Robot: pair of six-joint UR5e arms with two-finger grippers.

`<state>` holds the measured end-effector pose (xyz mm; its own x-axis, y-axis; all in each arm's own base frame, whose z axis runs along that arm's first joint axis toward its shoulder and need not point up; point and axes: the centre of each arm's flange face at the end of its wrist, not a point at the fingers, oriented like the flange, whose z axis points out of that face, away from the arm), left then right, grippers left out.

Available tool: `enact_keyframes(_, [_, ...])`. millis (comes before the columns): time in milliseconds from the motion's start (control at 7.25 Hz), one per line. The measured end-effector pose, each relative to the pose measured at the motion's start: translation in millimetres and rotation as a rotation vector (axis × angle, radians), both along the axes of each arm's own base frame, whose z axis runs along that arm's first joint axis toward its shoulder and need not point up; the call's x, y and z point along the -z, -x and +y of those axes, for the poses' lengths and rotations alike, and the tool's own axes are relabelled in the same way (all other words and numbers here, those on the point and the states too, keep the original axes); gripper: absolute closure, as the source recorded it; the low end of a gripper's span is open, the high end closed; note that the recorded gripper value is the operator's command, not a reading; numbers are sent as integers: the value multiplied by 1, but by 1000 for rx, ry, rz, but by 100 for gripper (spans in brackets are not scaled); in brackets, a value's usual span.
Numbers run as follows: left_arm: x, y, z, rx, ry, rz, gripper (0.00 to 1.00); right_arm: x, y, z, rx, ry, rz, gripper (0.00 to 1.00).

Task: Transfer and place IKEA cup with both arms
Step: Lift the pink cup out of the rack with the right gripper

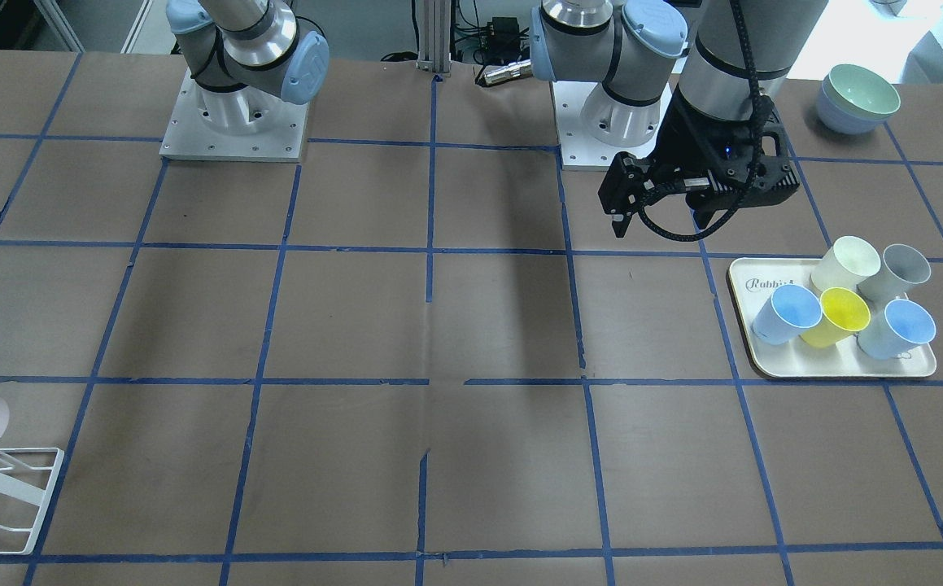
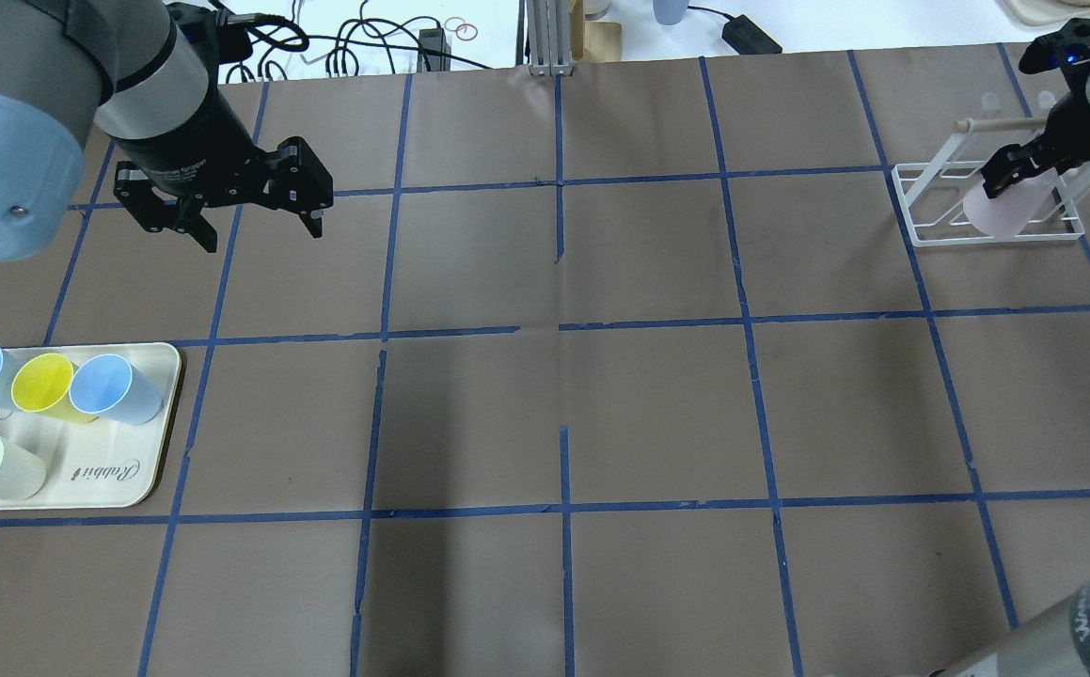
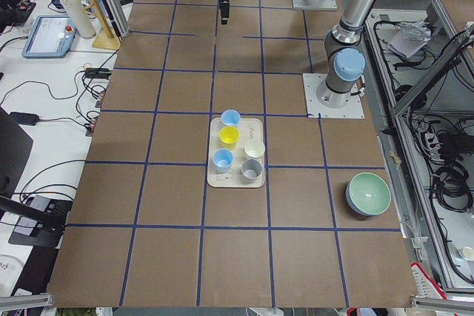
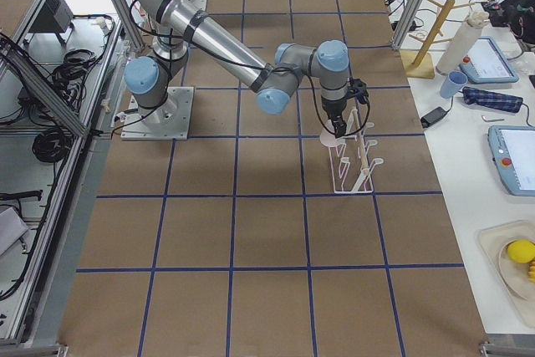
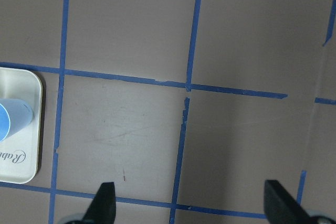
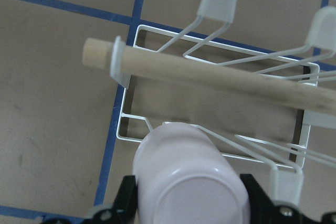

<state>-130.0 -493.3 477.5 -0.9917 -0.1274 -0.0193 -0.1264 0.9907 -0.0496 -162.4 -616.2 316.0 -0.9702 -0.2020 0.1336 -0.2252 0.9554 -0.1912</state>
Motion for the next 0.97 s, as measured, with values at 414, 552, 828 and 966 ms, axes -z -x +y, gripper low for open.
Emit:
enact_keyframes(414, [1, 0, 0, 0, -1, 0, 0, -33, -3, 8, 0, 43, 30, 100])
enact_keyframes(552, [1, 0, 0, 0, -1, 0, 0, -43, -5, 11, -2, 58, 39, 100])
enact_keyframes(828, [1, 0, 0, 0, -2, 0, 0, -67, -8, 17, -16, 90, 57, 100])
enact_keyframes(966, [1, 0, 0, -1, -2, 1, 0, -83, -11, 22, -20, 99, 63, 100])
